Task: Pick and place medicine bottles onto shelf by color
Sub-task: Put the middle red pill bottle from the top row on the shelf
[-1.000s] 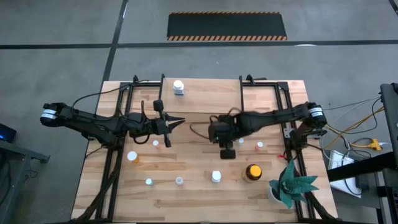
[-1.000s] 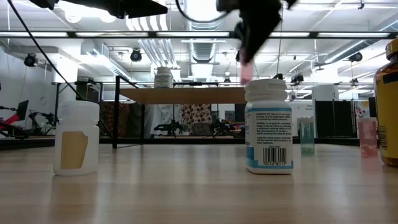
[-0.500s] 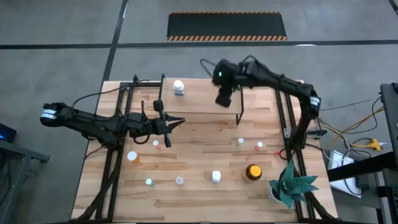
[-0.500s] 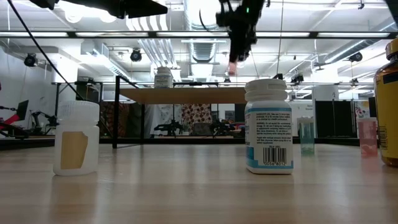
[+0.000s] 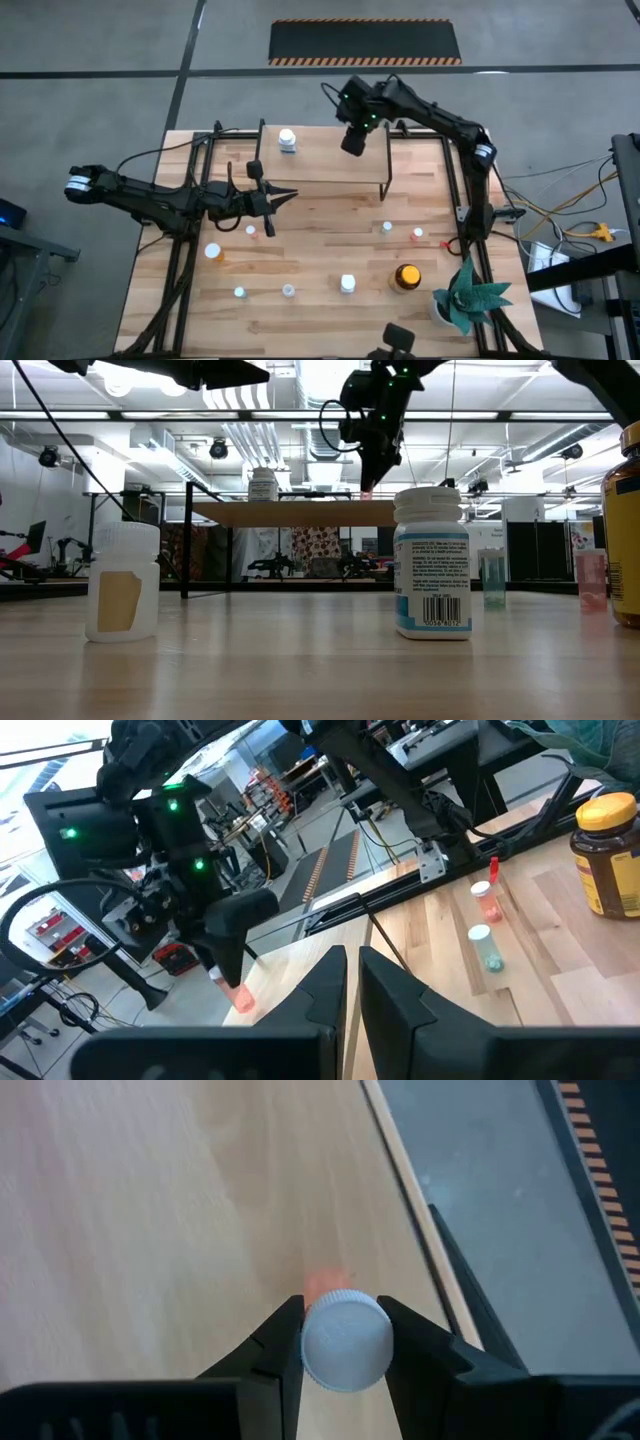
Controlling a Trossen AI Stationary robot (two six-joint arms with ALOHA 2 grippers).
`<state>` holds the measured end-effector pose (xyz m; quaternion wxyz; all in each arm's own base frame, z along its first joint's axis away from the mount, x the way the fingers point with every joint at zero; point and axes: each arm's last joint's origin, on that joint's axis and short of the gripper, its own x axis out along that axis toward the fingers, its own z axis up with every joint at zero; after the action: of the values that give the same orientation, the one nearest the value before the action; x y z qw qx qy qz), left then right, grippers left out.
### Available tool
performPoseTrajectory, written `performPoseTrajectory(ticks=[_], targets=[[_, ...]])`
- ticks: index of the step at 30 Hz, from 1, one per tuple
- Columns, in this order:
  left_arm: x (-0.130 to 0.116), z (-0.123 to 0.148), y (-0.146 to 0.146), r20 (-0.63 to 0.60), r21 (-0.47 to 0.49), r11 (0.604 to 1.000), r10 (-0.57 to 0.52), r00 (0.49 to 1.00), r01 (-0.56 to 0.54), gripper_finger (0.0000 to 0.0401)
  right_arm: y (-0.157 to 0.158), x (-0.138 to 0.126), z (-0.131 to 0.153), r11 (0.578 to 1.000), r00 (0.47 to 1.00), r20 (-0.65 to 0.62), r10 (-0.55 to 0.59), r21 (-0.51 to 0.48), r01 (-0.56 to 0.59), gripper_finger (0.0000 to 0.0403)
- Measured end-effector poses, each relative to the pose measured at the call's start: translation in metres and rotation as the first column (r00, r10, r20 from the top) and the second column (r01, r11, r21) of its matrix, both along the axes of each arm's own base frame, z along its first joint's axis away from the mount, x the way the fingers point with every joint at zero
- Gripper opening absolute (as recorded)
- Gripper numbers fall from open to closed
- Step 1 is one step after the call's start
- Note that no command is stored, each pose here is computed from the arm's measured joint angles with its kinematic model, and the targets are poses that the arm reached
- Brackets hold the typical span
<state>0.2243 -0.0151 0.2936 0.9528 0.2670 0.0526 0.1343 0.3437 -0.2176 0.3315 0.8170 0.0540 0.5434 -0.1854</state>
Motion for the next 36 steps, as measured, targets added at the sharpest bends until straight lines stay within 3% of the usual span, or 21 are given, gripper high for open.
performPoseTrajectory(ticks=[9, 36], targets=[[0.000, 0.000, 0.000, 0.000, 0.000, 1.000, -0.001, 1.000, 0.001, 0.0013, -0.005, 0.003, 0.001, 0.998, 0.999, -0.027, -0.031, -0.058, 0.029, 0.0101], [0.000, 0.001, 0.000, 0.001, 0.000, 1.000, 0.000, 1.000, 0.000, 0.0013, -0.005, 0.006, -0.007, 1.000, 1.000, -0.029, -0.008, -0.013, 0.007, 0.0118]])
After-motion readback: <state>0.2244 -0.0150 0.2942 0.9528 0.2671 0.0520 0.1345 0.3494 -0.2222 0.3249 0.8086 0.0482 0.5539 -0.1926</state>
